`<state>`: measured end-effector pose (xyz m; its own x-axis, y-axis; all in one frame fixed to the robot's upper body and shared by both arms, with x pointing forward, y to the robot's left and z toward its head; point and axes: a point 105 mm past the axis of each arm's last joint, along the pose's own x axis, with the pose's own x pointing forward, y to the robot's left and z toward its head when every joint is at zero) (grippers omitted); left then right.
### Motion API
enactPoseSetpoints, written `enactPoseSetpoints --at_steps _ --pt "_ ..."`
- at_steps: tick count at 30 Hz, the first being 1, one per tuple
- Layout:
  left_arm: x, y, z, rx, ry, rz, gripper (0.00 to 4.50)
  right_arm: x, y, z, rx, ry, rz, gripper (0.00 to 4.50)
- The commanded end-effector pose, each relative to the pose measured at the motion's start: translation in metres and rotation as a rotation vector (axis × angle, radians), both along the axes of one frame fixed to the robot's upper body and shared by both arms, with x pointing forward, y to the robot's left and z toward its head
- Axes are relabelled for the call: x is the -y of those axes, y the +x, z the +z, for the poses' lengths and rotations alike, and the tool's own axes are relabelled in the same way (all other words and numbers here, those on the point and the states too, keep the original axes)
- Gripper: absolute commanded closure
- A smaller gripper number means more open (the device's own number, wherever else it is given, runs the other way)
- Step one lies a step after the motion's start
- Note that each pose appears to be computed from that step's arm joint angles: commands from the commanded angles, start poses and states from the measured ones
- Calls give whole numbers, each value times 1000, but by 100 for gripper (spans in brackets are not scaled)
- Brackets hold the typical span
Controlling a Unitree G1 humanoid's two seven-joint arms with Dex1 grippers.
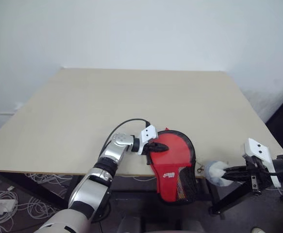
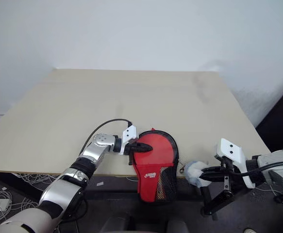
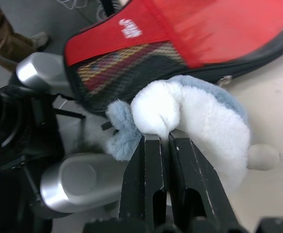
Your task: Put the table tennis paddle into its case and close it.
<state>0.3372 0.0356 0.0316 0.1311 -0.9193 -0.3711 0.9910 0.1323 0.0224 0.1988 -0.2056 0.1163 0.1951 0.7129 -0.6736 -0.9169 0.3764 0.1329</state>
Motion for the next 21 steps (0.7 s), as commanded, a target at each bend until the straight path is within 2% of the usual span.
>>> enactPoseSetpoints --at_steps 1,21 --pt "-10 -14 -34 -100 114 -1 450 -2 -9 11 2 -6 54 449" --pt "-11 -11 -33 -96 118 5 450 -23 -87 3 -198 37 287 449"
